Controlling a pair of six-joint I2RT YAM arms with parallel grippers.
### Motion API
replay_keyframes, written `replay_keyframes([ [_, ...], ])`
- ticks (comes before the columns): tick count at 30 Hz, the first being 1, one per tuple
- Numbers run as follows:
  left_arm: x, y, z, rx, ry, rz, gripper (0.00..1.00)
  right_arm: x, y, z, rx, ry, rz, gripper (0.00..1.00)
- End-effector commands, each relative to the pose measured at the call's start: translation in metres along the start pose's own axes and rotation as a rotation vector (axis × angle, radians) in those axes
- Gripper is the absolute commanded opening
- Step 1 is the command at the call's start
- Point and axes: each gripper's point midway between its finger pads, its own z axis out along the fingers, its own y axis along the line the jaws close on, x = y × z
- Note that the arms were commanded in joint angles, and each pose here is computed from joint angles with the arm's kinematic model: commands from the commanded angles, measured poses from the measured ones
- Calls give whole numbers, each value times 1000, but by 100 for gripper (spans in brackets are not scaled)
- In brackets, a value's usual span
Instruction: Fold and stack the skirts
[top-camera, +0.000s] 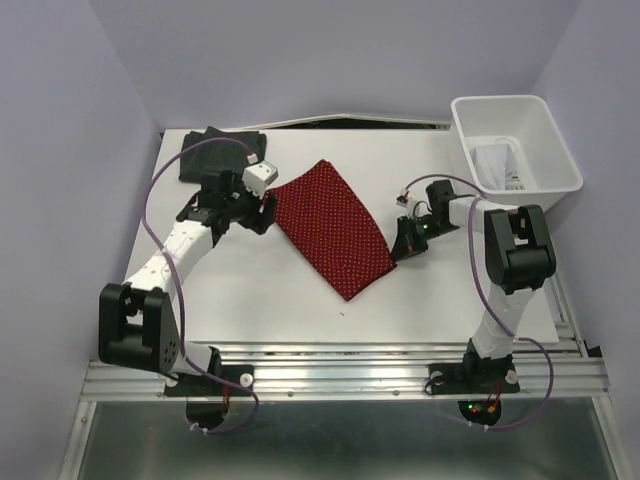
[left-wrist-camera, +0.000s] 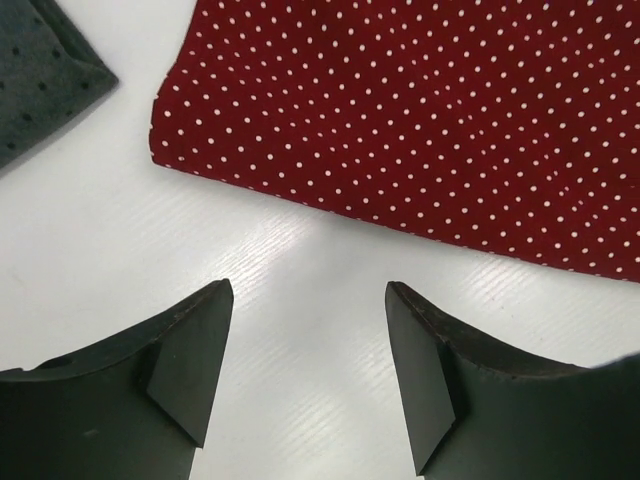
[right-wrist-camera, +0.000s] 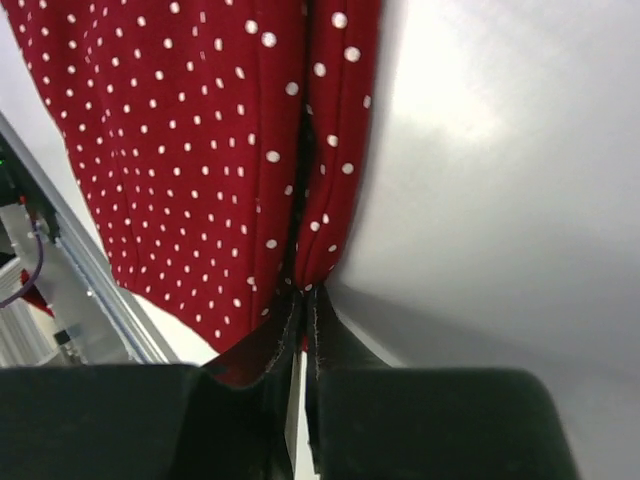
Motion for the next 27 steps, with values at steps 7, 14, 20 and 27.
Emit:
replay_keyframes([
  [7,-33,-59,-36,59,-175,560,99,60,97,5,-227,99,-30,1],
  [14,3,-135,-27,95,-149,724,85,83,126,2,-219,117,-158,6],
  [20,42,-189,-33,181,-148,819,75,56,125,-42,-54,27,-193,22],
  [27,52,-216,-31,178,-154,855,82,46,121,-50,5,11,-281,59],
])
